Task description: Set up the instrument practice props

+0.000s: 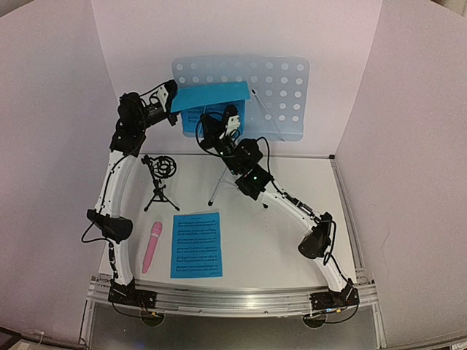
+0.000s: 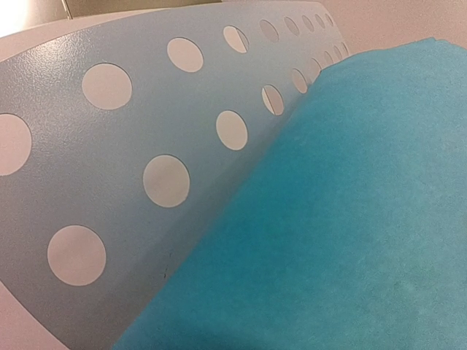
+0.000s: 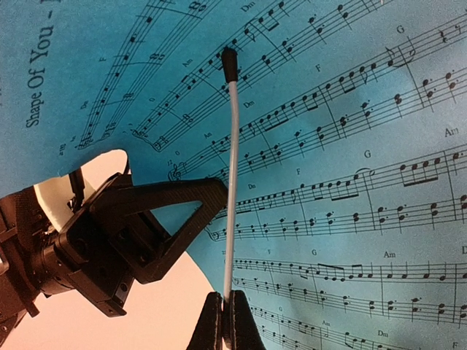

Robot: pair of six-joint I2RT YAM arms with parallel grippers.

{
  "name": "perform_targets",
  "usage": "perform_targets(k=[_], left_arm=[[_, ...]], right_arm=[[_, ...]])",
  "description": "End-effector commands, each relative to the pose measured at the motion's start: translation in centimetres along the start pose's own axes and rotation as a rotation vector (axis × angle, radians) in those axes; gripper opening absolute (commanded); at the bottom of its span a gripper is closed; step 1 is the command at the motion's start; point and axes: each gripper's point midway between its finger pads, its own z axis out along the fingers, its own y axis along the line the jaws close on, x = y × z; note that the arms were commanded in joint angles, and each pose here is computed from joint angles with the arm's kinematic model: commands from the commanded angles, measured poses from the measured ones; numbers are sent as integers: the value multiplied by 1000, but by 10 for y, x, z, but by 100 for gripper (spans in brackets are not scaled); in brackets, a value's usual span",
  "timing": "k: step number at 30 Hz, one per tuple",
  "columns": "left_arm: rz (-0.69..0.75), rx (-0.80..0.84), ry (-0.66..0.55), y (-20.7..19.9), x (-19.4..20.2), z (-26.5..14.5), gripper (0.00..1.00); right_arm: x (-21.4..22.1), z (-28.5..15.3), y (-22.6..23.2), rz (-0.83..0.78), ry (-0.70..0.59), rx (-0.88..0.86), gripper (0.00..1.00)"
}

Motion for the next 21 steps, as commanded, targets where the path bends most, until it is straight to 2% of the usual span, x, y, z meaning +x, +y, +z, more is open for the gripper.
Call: perform_targets(k=[1,6,14,16,21], left_arm=[[37,-30,-19,5,-10,-2,0],[47,-28,-26,4,-14,-4,0],[84,-28,-32,3,-17,-6,0],[96,-38,-42,5,-21,-7,5],[128,-74,-65,11,-32,-10,27]], right_arm=[[-37,-7,21,33,-53,-27,2],[-37,-7,22,45,-53,-33,14],[-40,-9,28,58,-51,-60,16],[-41,-10,29,59,-51,-62,17],[-44,-12,31,59,-55,-66,17]])
